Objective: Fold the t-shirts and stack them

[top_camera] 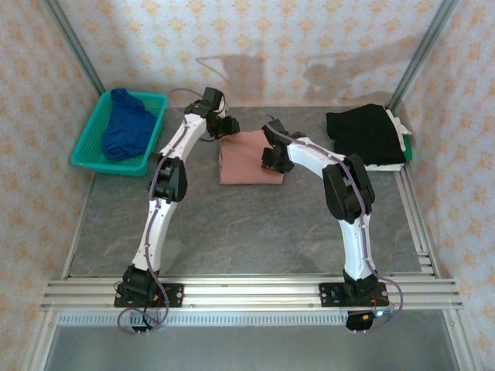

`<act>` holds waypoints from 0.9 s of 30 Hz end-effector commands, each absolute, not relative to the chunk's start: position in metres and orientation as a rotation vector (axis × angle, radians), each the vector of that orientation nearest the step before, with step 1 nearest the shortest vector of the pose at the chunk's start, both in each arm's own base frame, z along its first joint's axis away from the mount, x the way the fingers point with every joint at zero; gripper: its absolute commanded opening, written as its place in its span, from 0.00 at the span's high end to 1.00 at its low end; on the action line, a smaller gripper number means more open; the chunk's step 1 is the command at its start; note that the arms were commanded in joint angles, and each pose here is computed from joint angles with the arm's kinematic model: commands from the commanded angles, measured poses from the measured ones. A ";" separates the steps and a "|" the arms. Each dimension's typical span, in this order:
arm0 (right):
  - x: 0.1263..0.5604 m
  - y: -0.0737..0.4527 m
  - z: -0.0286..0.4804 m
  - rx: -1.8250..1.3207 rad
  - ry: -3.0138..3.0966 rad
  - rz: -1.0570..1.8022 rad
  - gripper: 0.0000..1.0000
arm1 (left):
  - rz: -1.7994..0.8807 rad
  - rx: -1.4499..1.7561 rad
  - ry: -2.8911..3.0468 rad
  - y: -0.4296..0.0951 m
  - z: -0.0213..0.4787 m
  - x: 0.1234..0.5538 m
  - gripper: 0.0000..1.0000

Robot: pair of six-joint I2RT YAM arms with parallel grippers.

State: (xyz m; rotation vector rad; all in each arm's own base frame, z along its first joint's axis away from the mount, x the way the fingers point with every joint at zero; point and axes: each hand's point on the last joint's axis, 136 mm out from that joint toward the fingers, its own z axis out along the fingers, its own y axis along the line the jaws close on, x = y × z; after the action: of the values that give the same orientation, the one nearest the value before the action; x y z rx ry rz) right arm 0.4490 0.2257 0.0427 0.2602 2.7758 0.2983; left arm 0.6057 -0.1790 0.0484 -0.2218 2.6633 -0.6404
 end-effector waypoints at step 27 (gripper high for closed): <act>0.376 0.153 0.030 0.506 2.852 0.044 0.56 | -0.644 -0.264 2.802 -0.200 0.100 0.387 0.58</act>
State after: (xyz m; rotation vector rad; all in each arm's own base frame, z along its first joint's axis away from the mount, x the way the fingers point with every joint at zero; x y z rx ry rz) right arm 0.3565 0.1588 0.0319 0.4876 2.8872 0.0941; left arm 0.3686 -0.2164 0.0969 -0.2502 2.8109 -0.7638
